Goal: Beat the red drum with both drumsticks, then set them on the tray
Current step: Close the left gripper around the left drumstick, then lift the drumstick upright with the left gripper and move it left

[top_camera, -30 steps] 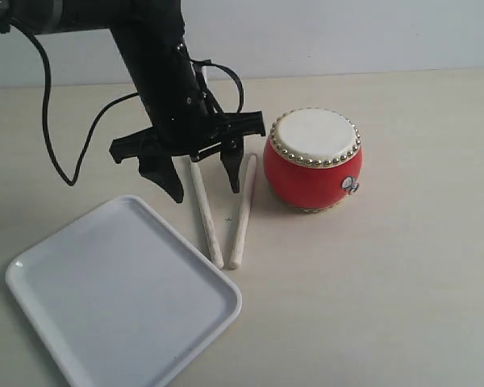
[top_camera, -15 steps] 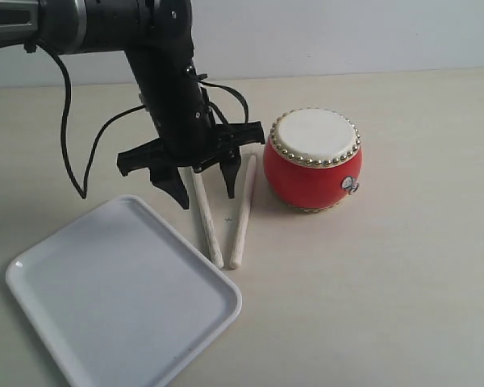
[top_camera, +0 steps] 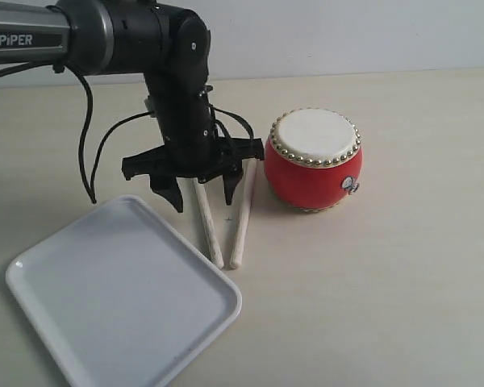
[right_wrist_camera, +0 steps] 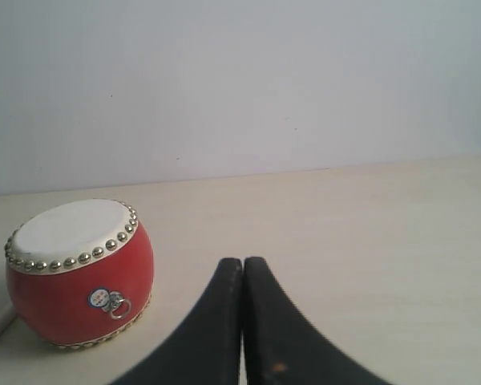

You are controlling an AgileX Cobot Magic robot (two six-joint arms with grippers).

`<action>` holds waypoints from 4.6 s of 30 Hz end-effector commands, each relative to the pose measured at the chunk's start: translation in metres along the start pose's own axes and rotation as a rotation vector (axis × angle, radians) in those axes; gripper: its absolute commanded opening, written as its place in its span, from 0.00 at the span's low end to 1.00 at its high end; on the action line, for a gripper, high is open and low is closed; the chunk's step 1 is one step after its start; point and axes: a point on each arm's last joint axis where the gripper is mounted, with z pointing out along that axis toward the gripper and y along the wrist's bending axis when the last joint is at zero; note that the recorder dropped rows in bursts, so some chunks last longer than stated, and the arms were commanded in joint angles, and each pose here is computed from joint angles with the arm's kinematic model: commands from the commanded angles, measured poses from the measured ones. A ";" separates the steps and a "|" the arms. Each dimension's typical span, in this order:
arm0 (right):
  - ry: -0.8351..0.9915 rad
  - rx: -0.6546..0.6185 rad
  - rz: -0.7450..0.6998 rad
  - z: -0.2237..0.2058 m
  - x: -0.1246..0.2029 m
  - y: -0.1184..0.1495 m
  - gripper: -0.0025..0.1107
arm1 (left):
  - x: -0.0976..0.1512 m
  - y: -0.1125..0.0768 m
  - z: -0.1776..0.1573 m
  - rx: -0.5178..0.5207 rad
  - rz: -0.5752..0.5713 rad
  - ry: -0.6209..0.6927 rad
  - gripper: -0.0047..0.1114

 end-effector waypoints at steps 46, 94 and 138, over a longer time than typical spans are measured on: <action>-0.014 -0.002 -0.007 0.000 0.000 0.000 0.02 | 0.010 -0.001 0.051 -0.012 -0.157 -0.061 0.28; -0.011 -0.030 -0.010 0.000 0.000 0.002 0.02 | 0.232 0.204 -0.186 0.535 0.395 -1.048 0.04; -0.149 -0.155 1.100 -0.004 -0.022 0.004 0.02 | 0.213 0.199 -0.130 0.224 0.501 -0.688 0.04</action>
